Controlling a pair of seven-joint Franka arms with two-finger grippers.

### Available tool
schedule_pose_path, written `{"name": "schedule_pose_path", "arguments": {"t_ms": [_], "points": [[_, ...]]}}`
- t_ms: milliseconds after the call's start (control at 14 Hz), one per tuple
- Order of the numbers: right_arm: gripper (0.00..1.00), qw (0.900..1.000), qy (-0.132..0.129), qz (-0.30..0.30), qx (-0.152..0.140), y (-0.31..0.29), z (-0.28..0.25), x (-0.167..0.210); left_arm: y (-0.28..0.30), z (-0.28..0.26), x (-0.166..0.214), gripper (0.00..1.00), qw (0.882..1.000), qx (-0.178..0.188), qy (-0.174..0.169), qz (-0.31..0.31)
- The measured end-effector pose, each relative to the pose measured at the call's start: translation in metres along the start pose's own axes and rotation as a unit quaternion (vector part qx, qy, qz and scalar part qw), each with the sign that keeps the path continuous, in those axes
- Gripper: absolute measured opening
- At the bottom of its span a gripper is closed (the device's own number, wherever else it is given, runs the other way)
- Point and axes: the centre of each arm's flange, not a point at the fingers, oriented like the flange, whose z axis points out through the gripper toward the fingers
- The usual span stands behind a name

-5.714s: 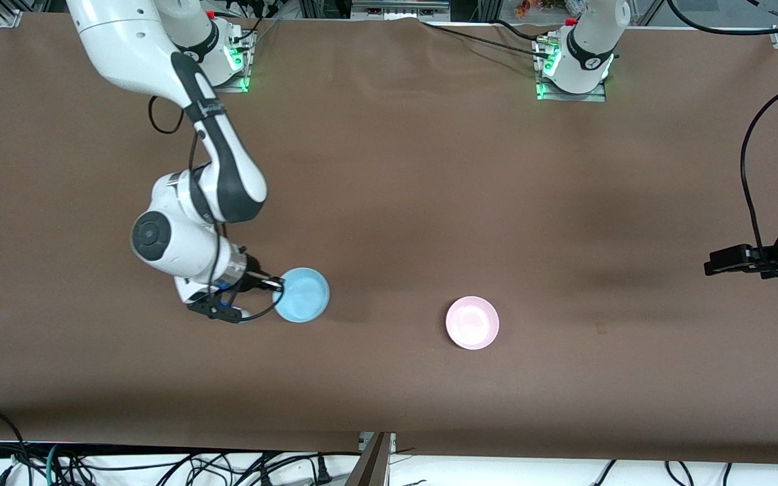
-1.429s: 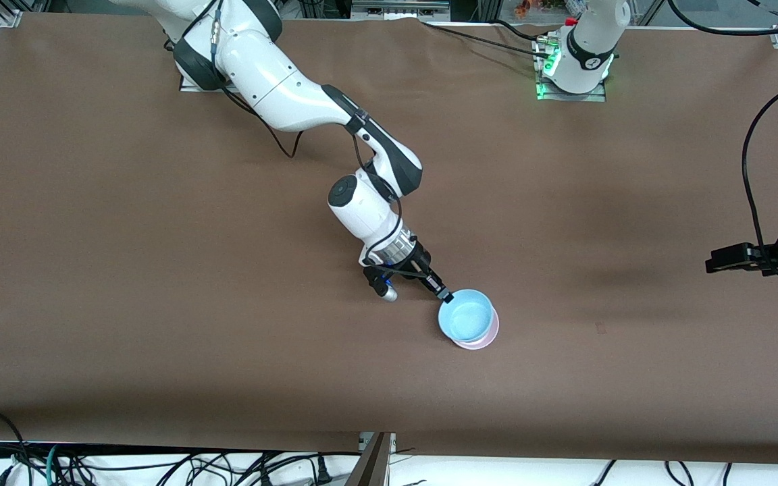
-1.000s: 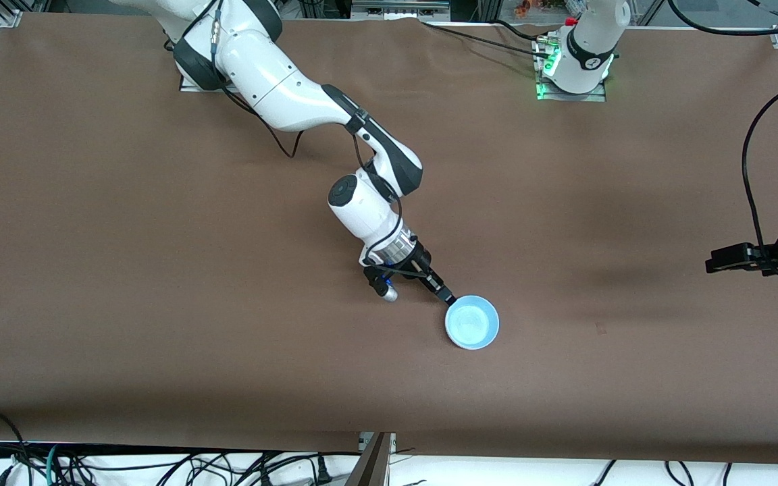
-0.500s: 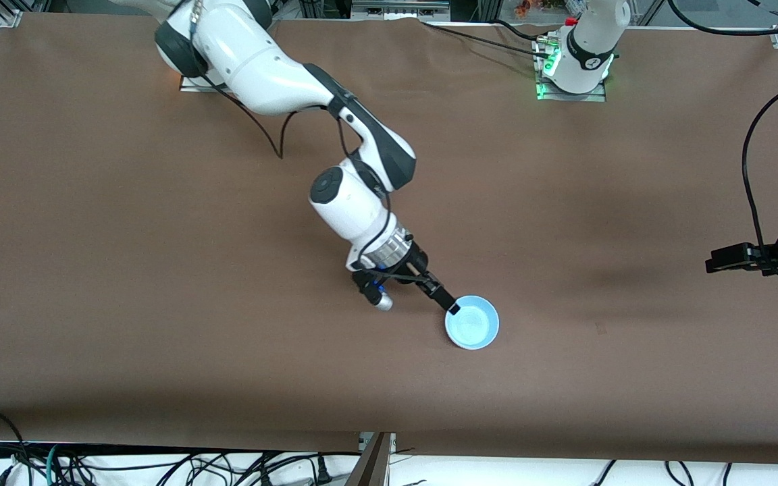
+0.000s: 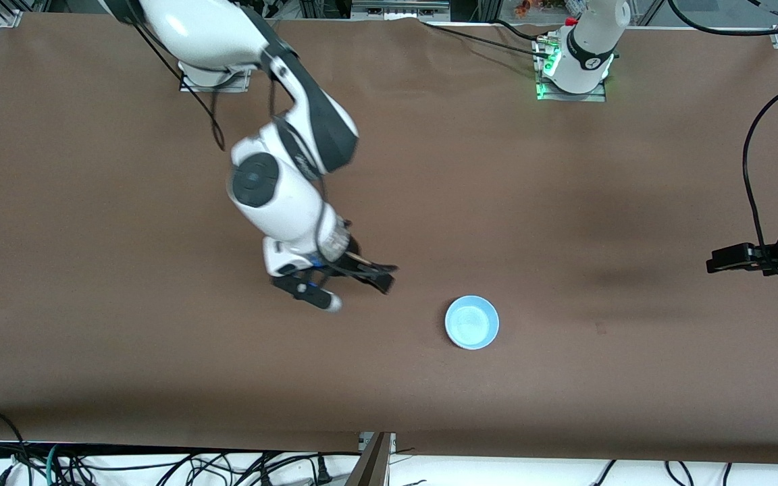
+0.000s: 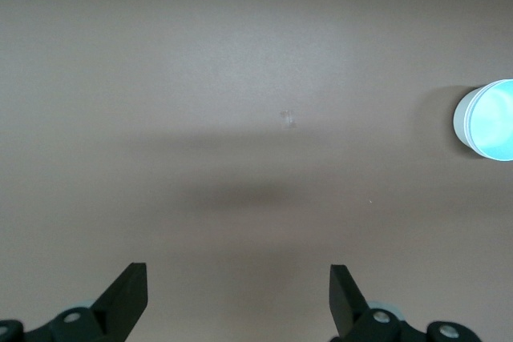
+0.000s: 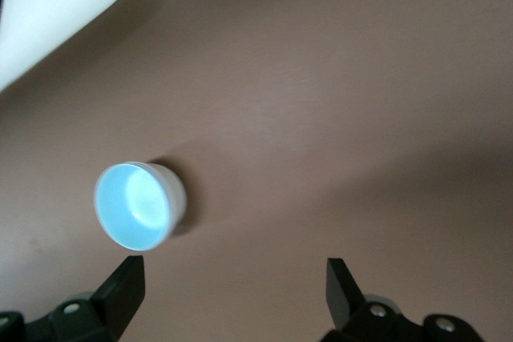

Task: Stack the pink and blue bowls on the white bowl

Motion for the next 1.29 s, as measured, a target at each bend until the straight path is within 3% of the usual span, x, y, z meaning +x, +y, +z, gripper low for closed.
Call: {"name": "schedule_pose_path", "arguments": {"t_ms": [286,500,857,1286], "points": [[1.0,0.995,-0.04,-0.08,-0.05,0.098,-0.081,0.008,0.001,0.0,0.0,1.0,1.0,0.003,0.0,0.001],[1.0,0.984,-0.077,-0.134,-0.086,0.179,-0.145,0.015,0.002,0.0,0.0,1.0,1.0,0.003,0.0,0.002],[1.0,0.96,-0.086,-0.22,-0.15,0.255,-0.224,0.016,0.002,0.0,0.0,1.0,1.0,0.003,0.0,0.002],[1.0,0.951,-0.079,-0.252,-0.158,0.274,-0.243,0.014,0.002,0.0,0.0,1.0,1.0,0.003,0.0,0.002]]}}
